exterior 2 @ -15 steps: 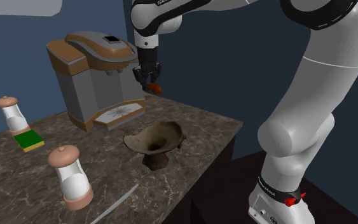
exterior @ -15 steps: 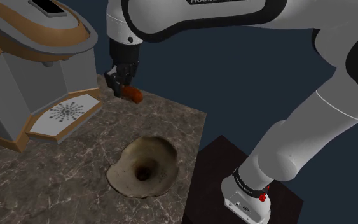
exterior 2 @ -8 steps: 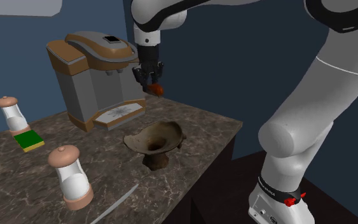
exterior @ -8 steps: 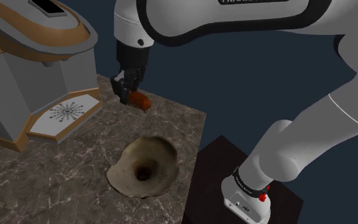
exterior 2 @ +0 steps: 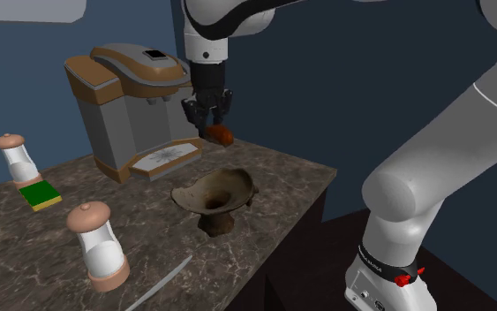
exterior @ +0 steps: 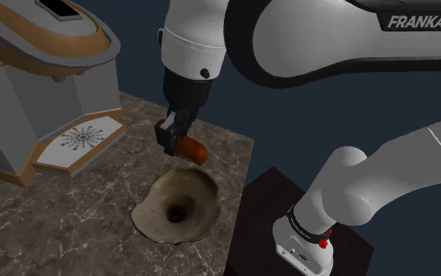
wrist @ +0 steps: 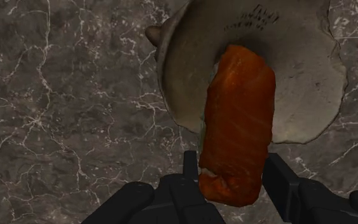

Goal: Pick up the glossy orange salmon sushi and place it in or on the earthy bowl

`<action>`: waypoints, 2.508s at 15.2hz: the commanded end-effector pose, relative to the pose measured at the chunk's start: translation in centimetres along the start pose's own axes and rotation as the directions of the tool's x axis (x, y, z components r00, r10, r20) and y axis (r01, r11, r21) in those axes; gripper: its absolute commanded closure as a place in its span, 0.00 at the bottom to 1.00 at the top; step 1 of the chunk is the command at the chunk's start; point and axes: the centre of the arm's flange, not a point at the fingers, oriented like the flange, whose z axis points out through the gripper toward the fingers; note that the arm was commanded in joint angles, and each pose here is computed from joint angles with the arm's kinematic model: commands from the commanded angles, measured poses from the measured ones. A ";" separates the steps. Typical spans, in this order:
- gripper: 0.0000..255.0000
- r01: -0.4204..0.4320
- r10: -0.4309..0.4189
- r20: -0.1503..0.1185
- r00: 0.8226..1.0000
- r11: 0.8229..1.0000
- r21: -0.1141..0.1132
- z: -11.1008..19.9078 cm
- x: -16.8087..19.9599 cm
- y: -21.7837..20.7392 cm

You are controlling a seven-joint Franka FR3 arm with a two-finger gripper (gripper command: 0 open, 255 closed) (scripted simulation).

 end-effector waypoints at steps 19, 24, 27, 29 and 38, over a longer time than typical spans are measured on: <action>1.00 -0.001 0.001 0.000 1.000 1.000 0.000 8.0 -4.3 -3.1; 1.00 -0.001 0.001 0.000 1.000 1.000 0.000 8.0 -4.3 -3.1; 0.00 -0.001 0.001 0.000 1.000 1.000 0.000 8.0 -4.3 -3.1; 0.00 -0.001 0.001 0.000 1.000 1.000 0.000 8.0 -4.3 -3.1; 0.00 -0.001 0.001 0.000 1.000 1.000 0.000 3.0 -4.3 -3.1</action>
